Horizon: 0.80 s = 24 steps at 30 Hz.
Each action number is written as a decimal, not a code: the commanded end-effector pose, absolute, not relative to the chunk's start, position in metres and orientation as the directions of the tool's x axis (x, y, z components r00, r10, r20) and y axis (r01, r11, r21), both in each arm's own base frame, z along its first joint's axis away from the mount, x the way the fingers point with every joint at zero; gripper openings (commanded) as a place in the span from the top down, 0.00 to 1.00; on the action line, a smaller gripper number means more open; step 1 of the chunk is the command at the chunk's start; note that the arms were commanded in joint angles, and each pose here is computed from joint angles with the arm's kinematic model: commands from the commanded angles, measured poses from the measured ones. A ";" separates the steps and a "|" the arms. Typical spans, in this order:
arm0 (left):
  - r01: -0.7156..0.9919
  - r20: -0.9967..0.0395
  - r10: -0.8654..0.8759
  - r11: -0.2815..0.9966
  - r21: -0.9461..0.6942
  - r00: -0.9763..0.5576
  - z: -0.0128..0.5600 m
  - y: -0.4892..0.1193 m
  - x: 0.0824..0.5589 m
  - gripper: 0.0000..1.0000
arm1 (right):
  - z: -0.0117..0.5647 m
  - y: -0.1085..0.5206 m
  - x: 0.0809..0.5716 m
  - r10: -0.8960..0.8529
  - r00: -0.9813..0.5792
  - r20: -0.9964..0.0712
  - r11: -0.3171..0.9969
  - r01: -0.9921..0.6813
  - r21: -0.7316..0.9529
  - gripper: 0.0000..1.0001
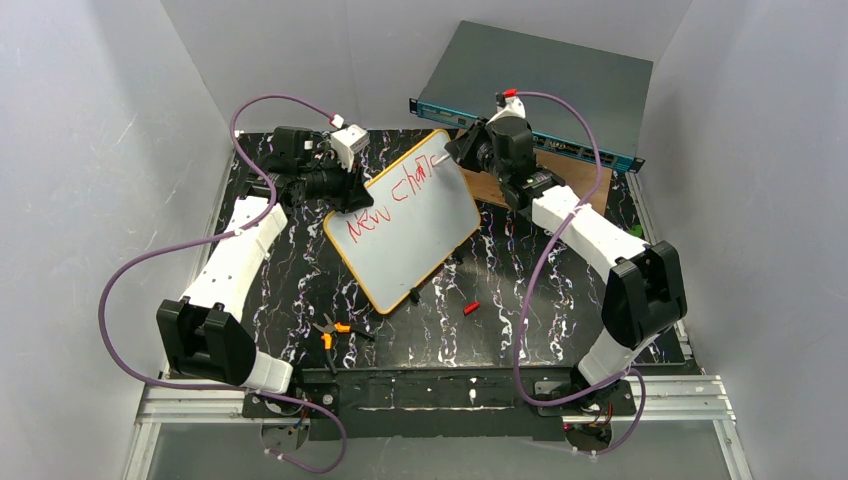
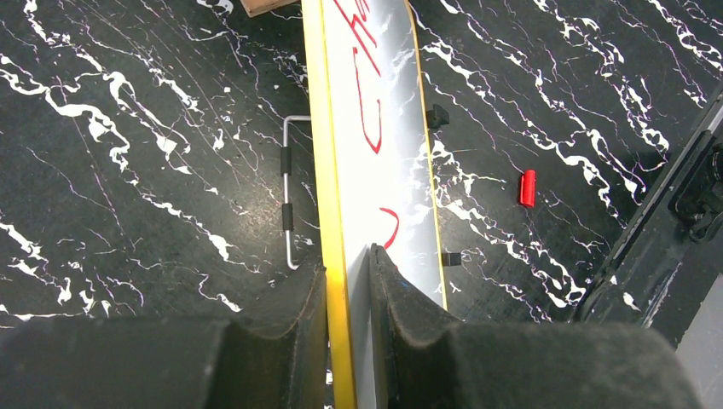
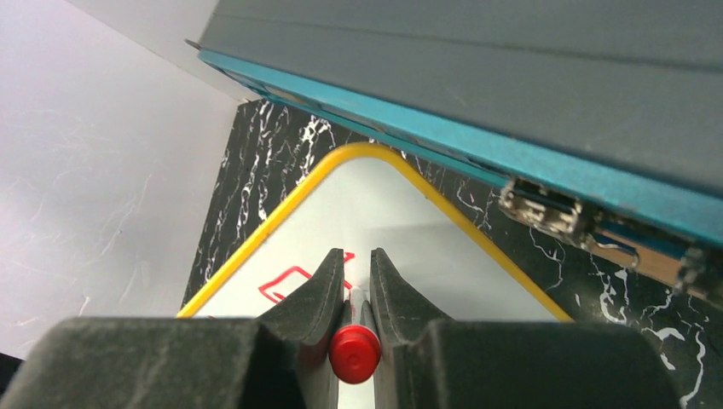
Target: Write a sentence on the whiteboard
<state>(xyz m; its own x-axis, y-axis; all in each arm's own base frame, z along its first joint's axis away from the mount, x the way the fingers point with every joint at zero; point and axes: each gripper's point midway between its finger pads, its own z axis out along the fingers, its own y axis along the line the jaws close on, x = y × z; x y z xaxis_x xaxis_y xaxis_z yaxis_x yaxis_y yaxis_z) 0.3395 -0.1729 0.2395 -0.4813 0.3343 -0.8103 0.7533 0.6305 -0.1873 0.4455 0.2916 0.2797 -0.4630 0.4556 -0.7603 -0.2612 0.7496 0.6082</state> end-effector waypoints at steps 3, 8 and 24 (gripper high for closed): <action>0.792 -0.828 0.394 0.603 -0.094 -0.398 0.247 -0.171 0.341 1.00 | 0.276 0.290 0.439 0.455 -0.455 -0.766 0.755 -0.260 0.603 0.99; 0.792 -0.829 0.393 0.602 -0.095 -0.399 0.248 -0.171 0.341 1.00 | 0.277 0.283 0.442 0.451 -0.439 -0.777 0.770 -0.249 0.588 0.99; 0.792 -0.832 0.392 0.604 -0.090 -0.393 0.250 -0.170 0.338 1.00 | 0.309 0.261 0.452 0.463 -0.373 -0.804 0.775 -0.269 0.571 0.99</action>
<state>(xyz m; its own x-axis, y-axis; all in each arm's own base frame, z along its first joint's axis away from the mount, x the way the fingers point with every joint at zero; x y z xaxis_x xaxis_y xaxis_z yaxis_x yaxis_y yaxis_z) 0.3389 -0.1738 0.2398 -0.4805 0.3338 -0.8110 0.7557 0.6268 -0.1897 0.4512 0.2668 0.2670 -0.4497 0.4409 -0.7768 -0.2200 0.7882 0.5747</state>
